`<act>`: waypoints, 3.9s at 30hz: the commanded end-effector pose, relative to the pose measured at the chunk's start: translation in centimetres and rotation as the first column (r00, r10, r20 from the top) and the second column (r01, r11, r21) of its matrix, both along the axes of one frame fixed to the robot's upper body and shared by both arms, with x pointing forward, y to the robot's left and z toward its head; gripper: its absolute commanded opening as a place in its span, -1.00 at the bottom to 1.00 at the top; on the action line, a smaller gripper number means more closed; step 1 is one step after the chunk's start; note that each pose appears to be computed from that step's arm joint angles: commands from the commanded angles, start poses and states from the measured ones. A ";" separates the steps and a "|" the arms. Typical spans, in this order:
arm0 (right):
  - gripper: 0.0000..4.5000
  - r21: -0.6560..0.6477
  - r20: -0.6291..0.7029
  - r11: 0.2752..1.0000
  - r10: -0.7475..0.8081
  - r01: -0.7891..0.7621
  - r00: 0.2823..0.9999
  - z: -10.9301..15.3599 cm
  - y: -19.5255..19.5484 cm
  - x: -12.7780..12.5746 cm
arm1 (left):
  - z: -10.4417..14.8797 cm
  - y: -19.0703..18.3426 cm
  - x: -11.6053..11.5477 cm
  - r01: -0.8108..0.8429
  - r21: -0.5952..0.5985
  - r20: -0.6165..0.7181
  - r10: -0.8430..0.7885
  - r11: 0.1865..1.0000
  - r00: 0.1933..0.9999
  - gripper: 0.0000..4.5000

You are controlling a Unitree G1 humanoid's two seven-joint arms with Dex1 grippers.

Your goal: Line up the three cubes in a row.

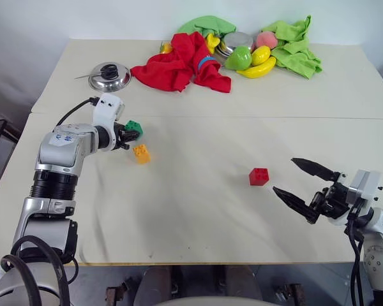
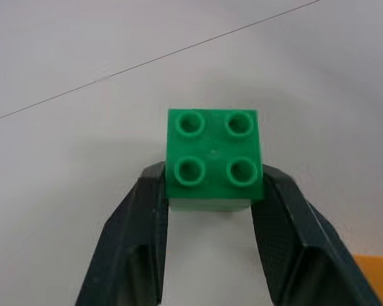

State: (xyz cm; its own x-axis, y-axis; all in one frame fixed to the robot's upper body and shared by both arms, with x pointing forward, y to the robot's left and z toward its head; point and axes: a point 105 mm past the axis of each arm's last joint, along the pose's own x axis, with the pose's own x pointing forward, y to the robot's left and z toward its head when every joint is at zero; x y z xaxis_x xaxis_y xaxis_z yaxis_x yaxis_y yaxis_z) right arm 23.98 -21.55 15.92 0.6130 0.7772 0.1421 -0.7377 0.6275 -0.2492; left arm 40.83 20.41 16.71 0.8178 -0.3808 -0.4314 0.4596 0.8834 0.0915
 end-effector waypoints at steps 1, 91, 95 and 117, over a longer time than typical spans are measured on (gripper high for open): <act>1.00 -0.010 0.035 1.000 0.004 -0.003 0.999 0.4 -0.4 -0.1 | 4.4 0.4 0.3 0.130 0.037 0.229 -0.135 0.991 0.964 -0.34; 1.00 -0.107 0.100 0.962 0.262 -0.251 0.960 0.2 1.5 -1.3 | -4.2 4.4 -9.9 0.411 -0.036 0.395 -0.365 0.911 0.843 0.99; 1.00 -0.112 0.103 0.965 0.249 -0.237 0.963 0.3 1.3 -1.2 | -4.6 3.0 -7.3 0.463 0.007 0.344 -0.437 0.886 0.831 0.99; 1.00 -0.127 0.077 0.985 0.124 -0.114 0.989 -0.4 -0.1 -2.7 | -2.4 -2.8 -6.3 0.780 0.065 0.330 -0.751 0.623 0.572 -0.34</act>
